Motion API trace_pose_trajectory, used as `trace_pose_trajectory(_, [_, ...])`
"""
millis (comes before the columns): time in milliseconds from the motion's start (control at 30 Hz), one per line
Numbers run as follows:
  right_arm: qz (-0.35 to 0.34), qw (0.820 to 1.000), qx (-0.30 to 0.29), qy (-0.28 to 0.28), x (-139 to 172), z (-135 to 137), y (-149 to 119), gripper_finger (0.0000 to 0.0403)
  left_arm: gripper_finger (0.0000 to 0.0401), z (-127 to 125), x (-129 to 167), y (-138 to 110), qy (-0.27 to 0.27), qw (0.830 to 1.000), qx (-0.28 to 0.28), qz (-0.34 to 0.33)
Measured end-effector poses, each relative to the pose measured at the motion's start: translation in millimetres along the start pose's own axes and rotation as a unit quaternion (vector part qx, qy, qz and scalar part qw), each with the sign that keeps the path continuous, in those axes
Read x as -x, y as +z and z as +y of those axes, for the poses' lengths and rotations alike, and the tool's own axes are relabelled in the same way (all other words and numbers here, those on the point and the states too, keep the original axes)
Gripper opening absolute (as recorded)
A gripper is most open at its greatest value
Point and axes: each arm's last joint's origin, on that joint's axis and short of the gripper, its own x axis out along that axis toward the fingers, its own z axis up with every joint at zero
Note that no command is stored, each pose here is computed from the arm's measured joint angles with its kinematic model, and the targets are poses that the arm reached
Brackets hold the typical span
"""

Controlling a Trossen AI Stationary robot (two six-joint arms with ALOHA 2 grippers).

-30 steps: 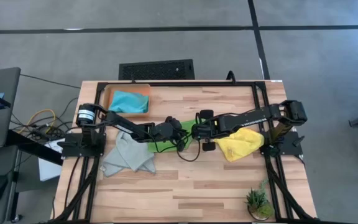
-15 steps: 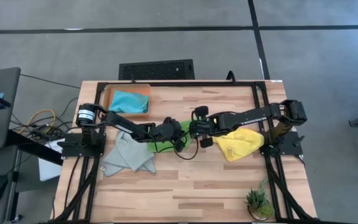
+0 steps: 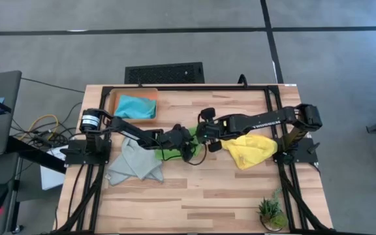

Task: Fold microfiber towels
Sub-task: Fold the green microfiber cloth

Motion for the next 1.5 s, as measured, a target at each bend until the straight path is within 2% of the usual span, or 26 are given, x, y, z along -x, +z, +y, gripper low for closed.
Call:
trace_pose_trajectory(133, [-0.003,1.0,0.007,-0.005,0.5,-6.4,0.7,0.0006,0.0168,-3.5,4.9,2.4,-0.002,1.0,-0.016,0.004])
trace_pose_trajectory(233, [-0.009,1.0,0.02,-0.011,3.0,-12.8,3.4,0.0008,0.0169,-5.6,15.6,1.7,0.081,0.996,-0.045,0.014])
trace_pose_trajectory(333, [-0.021,0.999,0.034,-0.016,6.7,-17.3,7.9,0.0005,0.0169,-7.1,34.5,3.4,0.181,0.981,-0.063,0.023])
trace_pose_trajectory(433, [-0.043,0.998,0.05,-0.024,7.8,-21.1,12.2,0.0003,0.0169,-12.3,56.3,7.5,0.224,0.972,-0.059,0.028])
trace_pose_trajectory(700, [-0.083,0.993,0.074,-0.036,7.2,-28.2,17.5,0.0003,0.0169,-36.4,106.2,17.6,0.191,0.98,-0.04,0.025])
trace_pose_trajectory(933, [-0.099,0.987,0.113,-0.049,8.2,-29.5,21.1,0.0004,0.0169,-49.9,132.6,18.7,0.183,0.982,-0.032,0.007])
trace_pose_trajectory(1200, [-0.148,0.976,0.153,-0.032,10.0,-27.1,27.7,0.0004,0.0169,-54.2,142.2,17.8,0.187,0.982,-0.027,-0.004])
trace_pose_trajectory(1333, [-0.154,0.974,0.16,-0.034,-0.4,-24.2,31.8,0.0004,0.0169,-53.5,143.4,17.3,0.191,0.981,-0.021,-0.003])
trace_pose_trajectory(1400, [-0.172,0.971,0.16,-0.053,-4.7,-25.8,38.5,0.0004,0.0169,-53.3,143.5,17.0,0.192,0.981,-0.02,-0.002])
trace_pose_trajectory(1500, [-0.161,0.969,0.182,-0.049,-19.8,-19.9,41.3,0.0004,0.0169,-53.0,143.6,16.6,0.193,0.981,-0.015,-0.001])
